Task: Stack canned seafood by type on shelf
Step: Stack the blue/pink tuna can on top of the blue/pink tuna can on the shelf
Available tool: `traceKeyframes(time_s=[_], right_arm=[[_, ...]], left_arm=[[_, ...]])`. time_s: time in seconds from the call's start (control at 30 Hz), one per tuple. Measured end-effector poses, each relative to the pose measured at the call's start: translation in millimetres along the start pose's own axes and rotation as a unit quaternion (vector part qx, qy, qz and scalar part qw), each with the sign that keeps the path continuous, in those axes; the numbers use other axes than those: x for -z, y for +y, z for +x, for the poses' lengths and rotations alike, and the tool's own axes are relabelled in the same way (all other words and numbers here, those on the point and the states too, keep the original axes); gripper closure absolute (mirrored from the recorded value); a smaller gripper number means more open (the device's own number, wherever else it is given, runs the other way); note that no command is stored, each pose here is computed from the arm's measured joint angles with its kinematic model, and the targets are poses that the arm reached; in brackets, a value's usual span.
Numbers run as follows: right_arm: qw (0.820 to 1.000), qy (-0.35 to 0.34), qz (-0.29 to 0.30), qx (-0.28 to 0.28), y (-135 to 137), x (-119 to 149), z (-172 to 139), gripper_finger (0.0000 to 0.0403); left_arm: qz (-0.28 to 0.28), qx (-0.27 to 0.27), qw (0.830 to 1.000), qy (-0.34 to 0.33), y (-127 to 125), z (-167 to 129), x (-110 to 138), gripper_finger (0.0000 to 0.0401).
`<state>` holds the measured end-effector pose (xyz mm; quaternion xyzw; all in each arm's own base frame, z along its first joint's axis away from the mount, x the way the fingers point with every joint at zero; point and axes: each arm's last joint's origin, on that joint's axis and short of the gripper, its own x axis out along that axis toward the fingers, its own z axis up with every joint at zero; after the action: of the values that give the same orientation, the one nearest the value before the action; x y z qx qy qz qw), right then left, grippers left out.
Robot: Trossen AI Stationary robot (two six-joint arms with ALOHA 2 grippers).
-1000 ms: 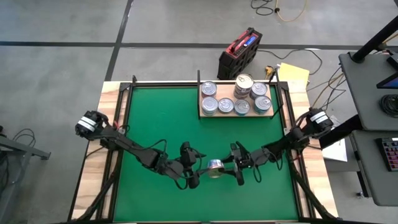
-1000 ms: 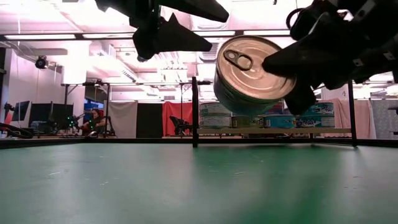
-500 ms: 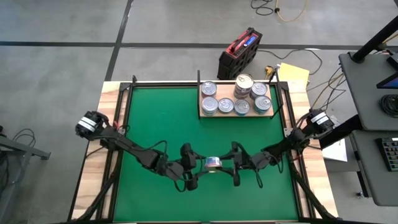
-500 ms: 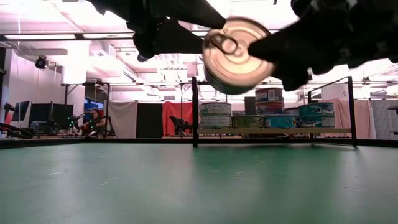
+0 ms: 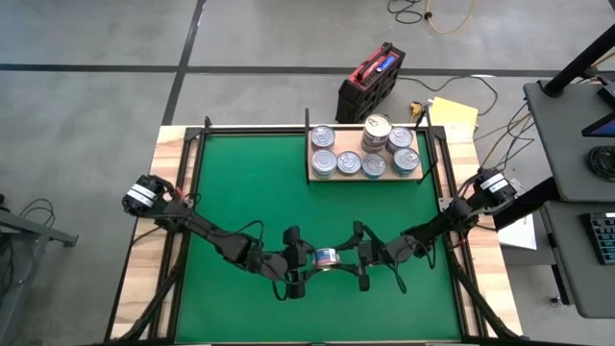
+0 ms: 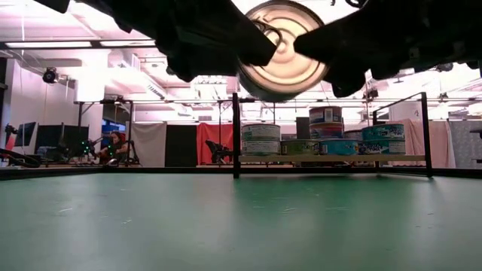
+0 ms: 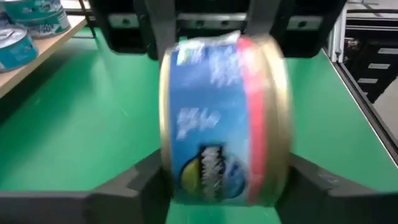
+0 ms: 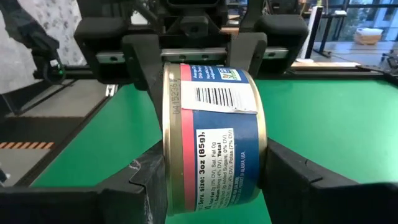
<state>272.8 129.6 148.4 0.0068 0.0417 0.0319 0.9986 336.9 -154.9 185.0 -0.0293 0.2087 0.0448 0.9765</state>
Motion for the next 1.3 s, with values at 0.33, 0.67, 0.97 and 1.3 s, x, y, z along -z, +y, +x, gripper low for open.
traceKeyframes(time_s=[0.33, 0.67, 0.97, 1.3], right_arm=[[0.999, 0.015, 0.029, 0.003, -0.3, 2.9, 0.1, 0.0078], [0.999, 0.025, 0.020, 0.033, -5.3, -18.6, -10.3, 0.0056], [0.999, 0.027, 0.015, 0.041, -13.6, -55.6, -35.0, 0.0076], [0.999, 0.024, -0.011, 0.041, -18.4, -70.3, -47.5, 0.0077]], left_arm=[[0.011, -0.006, 1.000, -0.015, 0.5, 0.3, -2.9, 0.0225], [-0.031, -0.065, 0.997, -0.039, 2.7, -3.2, -4.1, 0.0225], [-0.089, -0.083, 0.991, -0.064, 6.1, -7.9, -12.6, 0.0225], [-0.112, -0.069, 0.987, -0.089, 9.4, -22.4, -31.1, 0.0225]])
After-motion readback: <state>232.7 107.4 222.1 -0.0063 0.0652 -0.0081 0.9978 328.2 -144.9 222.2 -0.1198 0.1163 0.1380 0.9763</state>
